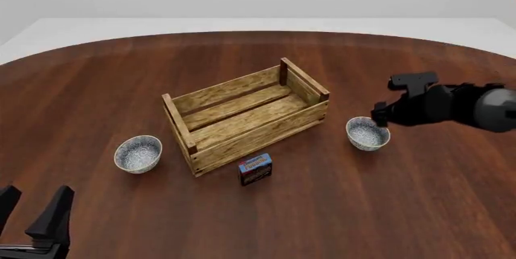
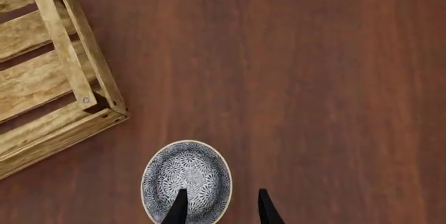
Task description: Stack the right bowl on the left bowl and place them in the tray.
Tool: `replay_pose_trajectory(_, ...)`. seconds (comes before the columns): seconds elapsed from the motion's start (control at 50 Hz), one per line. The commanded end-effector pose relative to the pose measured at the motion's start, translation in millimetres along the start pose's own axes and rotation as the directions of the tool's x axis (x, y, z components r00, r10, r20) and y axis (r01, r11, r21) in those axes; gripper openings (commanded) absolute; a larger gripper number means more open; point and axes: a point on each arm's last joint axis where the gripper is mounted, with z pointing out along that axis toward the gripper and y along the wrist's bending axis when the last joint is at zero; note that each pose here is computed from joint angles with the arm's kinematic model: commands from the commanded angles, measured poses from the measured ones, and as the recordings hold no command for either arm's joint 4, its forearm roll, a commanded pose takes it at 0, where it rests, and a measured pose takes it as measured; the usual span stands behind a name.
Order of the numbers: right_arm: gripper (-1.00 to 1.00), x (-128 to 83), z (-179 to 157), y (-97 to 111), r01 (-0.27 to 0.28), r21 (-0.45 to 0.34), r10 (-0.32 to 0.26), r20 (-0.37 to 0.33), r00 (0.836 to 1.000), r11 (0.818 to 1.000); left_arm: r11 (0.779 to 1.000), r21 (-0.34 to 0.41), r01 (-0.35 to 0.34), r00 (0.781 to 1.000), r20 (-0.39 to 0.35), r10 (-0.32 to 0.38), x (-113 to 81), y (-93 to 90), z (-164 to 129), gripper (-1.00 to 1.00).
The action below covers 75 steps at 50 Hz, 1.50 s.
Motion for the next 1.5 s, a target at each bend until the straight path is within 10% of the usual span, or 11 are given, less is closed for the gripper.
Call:
replay_pose_trajectory(0.02,1.0,9.6,21.2,0.1,-0.012,-0.001,0.012,-0.03,0.999,1.0,1.0,0.002,0.002,1.0,0.002,-0.002,0.2,-0.1,0.0,1.0)
replay_pose_trajectory(0.92,1.0,51.0,67.8,6.1,-0.023,-0.01,0.022,-0.104,0.994,1.0,1.0,-0.002,0.008,1.0,0.012,-0.008,-3.9,0.0,-0.4,1.0)
replay_pose_trajectory(0.94,-1.0,51.6,68.3,5.5,-0.023,-0.009,0.022,-0.104,0.994,1.0,1.0,-0.001,0.009,1.0,0.012,-0.009,-3.8,-0.1,-0.4,1.0)
replay_pose_trajectory(1.5,-1.0,43.5,47.1,8.3,-0.024,-0.012,0.023,-0.067,0.997,1.0,1.0,0.0,0.01,1.0,0.012,-0.01,-3.1,-0.1,-0.3,1.0)
